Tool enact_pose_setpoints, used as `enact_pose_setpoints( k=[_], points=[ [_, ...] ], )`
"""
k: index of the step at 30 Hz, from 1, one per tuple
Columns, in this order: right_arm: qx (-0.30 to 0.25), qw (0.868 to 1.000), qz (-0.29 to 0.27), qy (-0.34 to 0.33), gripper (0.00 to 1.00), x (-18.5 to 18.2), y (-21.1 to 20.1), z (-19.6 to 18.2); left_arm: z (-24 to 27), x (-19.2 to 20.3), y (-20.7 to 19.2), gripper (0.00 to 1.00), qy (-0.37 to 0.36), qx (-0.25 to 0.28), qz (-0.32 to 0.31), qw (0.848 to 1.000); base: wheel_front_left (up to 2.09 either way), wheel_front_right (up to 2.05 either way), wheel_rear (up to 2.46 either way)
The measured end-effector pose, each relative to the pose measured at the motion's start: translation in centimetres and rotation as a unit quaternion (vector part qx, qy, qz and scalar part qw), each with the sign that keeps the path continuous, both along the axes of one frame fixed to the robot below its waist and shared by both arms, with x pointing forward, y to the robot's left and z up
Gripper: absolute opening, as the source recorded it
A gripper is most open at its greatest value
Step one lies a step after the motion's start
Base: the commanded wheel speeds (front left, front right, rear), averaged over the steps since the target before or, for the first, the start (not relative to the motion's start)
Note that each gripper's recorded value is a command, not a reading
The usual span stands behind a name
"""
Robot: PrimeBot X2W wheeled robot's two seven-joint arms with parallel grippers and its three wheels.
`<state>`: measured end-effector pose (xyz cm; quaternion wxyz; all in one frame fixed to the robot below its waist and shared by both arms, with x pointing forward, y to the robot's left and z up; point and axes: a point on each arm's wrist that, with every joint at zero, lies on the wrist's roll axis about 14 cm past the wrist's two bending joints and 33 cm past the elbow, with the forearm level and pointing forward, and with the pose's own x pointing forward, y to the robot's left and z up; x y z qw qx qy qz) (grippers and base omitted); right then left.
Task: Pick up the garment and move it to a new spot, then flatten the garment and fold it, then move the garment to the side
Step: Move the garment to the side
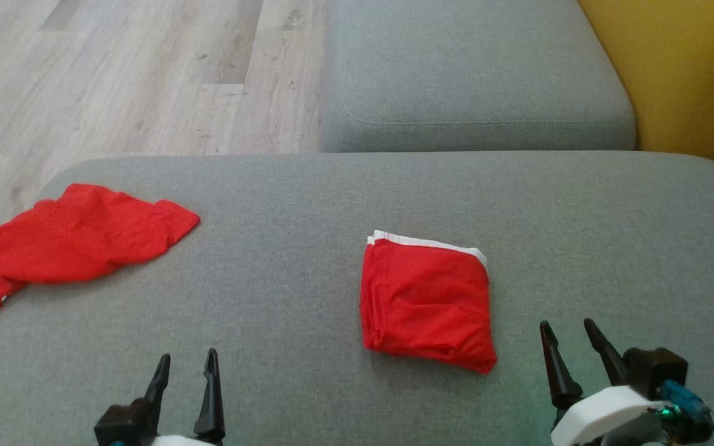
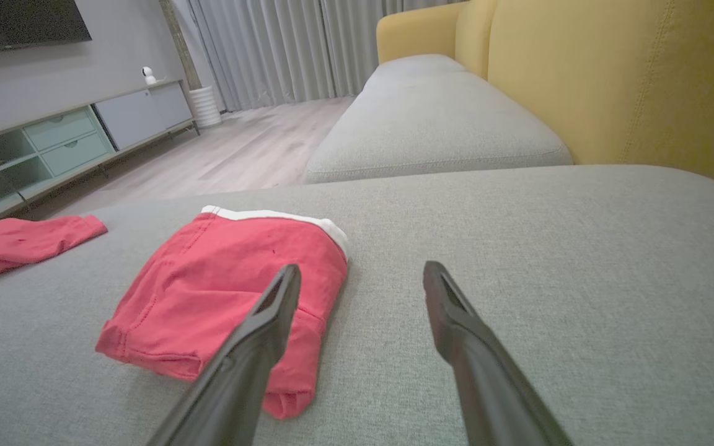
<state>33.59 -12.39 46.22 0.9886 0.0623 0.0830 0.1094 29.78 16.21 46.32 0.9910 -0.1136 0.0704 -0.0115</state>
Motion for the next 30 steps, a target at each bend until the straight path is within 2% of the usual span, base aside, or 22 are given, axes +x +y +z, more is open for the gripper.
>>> enact_pose_setpoints(
  k=[7,15,21,30],
  points=[
    [-0.024,0.999,0.009,0.033,1.0,0.7,0.2,-1.2,0.4,-0.2,-0.2,1.0,-0.007,-0.001,0.0,1.0,0.0,0.0,0.0],
    [-0.064,0.994,0.04,0.077,1.0,5.7,2.1,-0.4,1.2,-0.2,0.2,1.0,-0.02,0.0,0.009,1.0,0.0,0.0,0.0],
    [-0.081,0.98,0.06,0.174,1.0,6.1,3.3,-4.9,0.7,-0.7,1.4,1.0,-0.007,-0.002,0.034,0.999,0.0,0.0,0.0],
    [-0.082,0.963,0.086,0.244,1.0,6.3,5.3,-9.1,-0.5,-1.8,3.5,1.0,0.016,0.003,0.075,0.997,0.0,0.0,0.0]
  ],
)
